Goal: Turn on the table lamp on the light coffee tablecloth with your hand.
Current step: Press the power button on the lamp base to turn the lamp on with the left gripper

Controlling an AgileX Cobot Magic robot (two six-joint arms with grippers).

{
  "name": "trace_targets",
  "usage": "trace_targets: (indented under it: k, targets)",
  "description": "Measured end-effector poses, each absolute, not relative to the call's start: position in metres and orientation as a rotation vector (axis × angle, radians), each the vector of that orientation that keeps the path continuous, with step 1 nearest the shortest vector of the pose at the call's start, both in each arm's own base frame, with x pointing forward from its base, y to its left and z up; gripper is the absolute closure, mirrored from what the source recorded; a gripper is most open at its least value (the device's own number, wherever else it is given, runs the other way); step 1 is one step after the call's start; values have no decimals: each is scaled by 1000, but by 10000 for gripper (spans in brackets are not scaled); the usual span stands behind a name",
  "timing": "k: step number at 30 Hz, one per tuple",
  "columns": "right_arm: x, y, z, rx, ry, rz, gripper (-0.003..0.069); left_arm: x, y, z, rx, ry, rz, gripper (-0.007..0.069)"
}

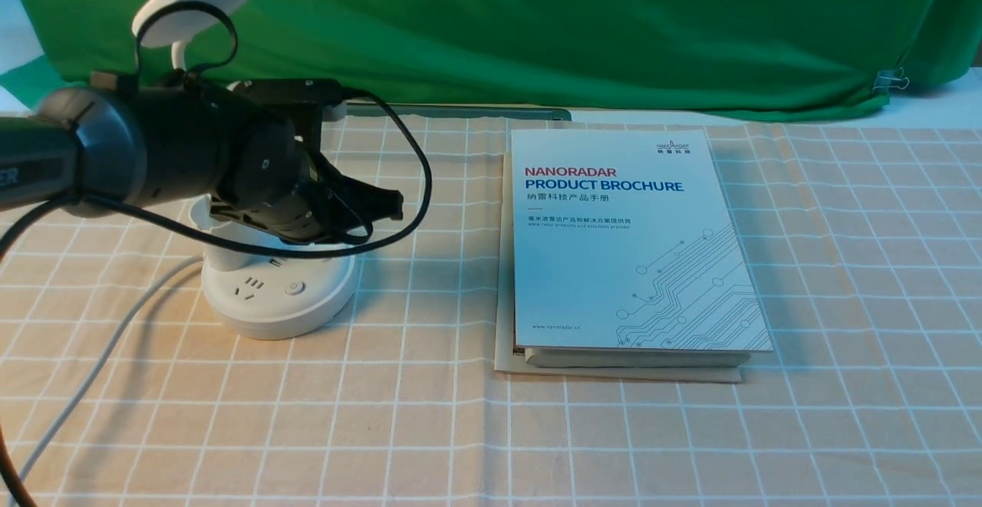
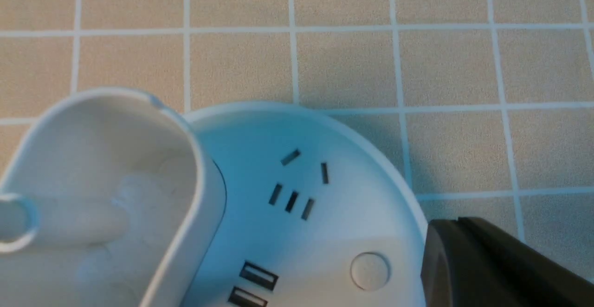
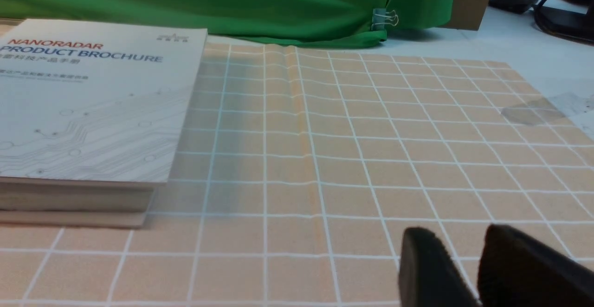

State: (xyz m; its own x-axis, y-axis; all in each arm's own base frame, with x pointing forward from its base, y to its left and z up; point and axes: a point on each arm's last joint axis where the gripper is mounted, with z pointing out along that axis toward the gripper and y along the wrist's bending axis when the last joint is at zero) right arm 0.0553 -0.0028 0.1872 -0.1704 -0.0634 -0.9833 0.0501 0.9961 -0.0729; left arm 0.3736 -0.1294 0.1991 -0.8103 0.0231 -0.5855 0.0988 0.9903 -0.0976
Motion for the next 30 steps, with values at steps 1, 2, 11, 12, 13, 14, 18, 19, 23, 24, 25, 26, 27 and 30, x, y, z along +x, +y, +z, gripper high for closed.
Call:
trace_targets:
  k: [1,2,11,12,13,14,18,19,23,24,25,26,27,30]
  targets:
    - [55,-3,187,-10,1739,-100,418,374,-130,199,85,2511,-164,604]
    - [55,-3,187,-10,1739,-100,418,374,-129,198,82,2511,-163,604]
    - [55,-3,187,-10,1739,-100,418,380,-121,183,60,2550,-138,604]
    - [55,-3,187,-10,1739,-100,418,380,-121,182,60,2552,-138,604]
    - [55,-3,187,-10,1739,-100,418,380,-121,181,60,2554,-137,604]
    - [55,-3,187,-10,1739,-100,418,380,-121,180,60,2558,-135,604]
    - [55,-3,187,-10,1739,-100,418,382,-121,177,64,2562,-132,604]
    - [55,-3,187,-10,1738,-100,418,383,-122,176,66,2563,-130,604]
    - [55,-3,187,-10,1739,-100,418,384,-122,174,68,2564,-129,604]
    - [55,-3,187,-10,1739,-100,418,384,-122,174,65,2565,-131,604]
    - [55,-3,187,-10,1739,-100,418,384,-122,173,59,2567,-135,604]
    - [55,-3,187,-10,1739,-100,418,384,-122,173,58,2567,-136,604]
    - [55,-3,187,-10,1739,-100,418,384,-122,173,58,2565,-137,604]
    - [55,-3,187,-10,1739,-100,418,385,-123,175,58,2550,-144,604]
